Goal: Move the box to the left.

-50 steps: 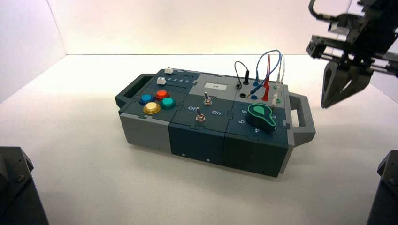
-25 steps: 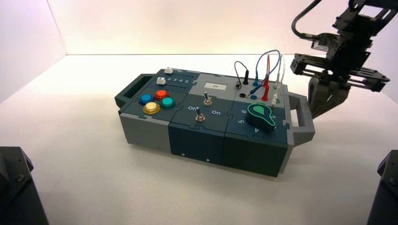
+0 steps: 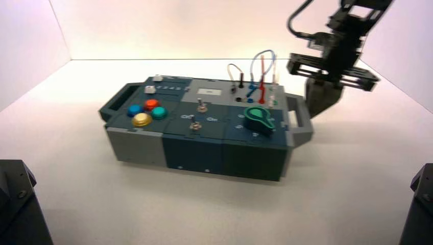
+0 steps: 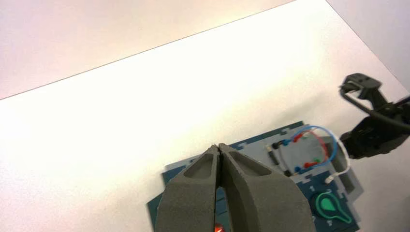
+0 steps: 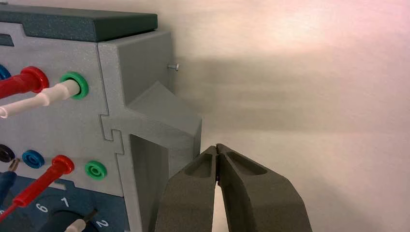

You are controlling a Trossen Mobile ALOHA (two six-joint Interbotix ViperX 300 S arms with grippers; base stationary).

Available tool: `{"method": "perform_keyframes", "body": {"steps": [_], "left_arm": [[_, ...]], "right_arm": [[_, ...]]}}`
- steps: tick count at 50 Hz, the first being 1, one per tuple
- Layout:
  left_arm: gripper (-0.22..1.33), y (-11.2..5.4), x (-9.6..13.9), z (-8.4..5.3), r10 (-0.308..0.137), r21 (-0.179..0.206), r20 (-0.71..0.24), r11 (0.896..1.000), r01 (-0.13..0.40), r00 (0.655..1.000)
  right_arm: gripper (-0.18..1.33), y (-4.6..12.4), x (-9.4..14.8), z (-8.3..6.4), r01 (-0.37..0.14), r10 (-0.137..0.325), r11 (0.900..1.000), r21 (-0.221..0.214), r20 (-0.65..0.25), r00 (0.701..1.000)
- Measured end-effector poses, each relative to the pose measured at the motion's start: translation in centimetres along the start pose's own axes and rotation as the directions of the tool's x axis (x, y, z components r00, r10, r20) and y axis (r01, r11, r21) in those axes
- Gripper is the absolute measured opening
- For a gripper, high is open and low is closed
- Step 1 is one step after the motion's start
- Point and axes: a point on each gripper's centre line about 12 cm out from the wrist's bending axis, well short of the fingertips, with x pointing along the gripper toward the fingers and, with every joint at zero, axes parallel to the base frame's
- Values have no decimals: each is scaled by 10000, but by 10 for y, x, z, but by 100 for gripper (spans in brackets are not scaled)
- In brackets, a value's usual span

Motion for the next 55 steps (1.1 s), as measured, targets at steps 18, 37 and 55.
{"method": "perform_keyframes", "body": {"steps": [18,37,55], "left_arm": [[-16,3,0,0,77,-75,10,9999,-77,10000],[-16,3,-4,1,91,-80,74,9999,-91,9999],[-16,4,-10,2,129,-87,244,9999,-126,9996]], "right_arm": [[-15,56,20,-3,-250,181,9933,-1127,-620,9979],[-15,99,23,-2,-489,290,9763,-2110,-964,9949],[-15,137,17,-3,-747,455,9526,-2950,-1045,9935]]}}
